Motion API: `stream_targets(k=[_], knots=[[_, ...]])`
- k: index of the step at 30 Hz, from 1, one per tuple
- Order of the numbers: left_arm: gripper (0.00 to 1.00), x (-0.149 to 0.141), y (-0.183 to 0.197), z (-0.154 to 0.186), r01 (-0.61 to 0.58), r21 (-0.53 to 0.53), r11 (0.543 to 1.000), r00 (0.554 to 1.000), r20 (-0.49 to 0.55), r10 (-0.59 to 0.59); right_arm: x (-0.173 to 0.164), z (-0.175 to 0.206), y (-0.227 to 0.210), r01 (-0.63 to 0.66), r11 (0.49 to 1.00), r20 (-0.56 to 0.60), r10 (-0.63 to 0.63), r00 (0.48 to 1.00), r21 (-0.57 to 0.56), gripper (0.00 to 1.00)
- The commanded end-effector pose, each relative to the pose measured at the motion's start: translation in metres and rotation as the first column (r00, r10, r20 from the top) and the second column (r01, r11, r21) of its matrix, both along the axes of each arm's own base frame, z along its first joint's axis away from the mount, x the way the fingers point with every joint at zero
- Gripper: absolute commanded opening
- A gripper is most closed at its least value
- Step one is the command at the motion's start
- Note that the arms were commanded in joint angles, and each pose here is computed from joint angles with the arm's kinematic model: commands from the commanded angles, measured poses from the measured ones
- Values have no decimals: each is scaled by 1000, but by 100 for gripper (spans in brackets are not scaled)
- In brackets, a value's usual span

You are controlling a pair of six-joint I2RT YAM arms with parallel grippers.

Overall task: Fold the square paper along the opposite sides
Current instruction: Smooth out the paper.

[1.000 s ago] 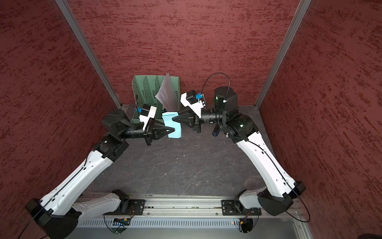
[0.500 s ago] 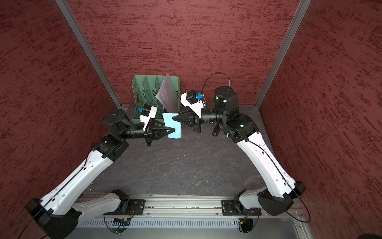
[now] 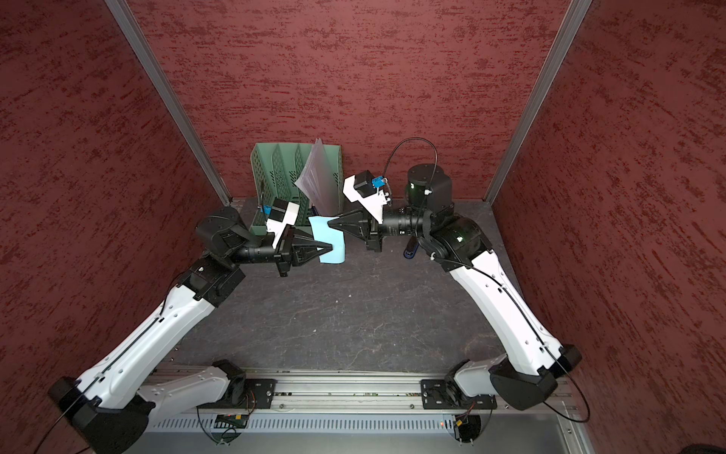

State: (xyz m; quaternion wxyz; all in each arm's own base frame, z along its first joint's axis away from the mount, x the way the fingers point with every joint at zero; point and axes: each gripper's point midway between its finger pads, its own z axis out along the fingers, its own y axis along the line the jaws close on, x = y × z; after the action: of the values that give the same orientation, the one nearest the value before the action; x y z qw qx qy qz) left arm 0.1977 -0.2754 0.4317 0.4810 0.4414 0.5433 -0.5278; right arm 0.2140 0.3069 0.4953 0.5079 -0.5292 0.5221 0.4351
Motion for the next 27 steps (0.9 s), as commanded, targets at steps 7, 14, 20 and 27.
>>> stream_targets(k=[7,14,20,27], knots=[[0,3,11,25,-102,-47,994,989,105,107,-10,2,-10,16,1000,12,-16,1000,15,30],[0,0,15,35,-118,-70,991,982,137,127,-10,-3,-8,3,1000,-1,-3,1000,13,24],[0,2,13,31,-109,-61,992,986,118,116,-9,-1,-4,-20,1000,-4,20,1000,15,17],[0,2,12,30,-105,-57,993,986,120,112,-10,-2,-3,-37,999,-8,37,999,9,0]])
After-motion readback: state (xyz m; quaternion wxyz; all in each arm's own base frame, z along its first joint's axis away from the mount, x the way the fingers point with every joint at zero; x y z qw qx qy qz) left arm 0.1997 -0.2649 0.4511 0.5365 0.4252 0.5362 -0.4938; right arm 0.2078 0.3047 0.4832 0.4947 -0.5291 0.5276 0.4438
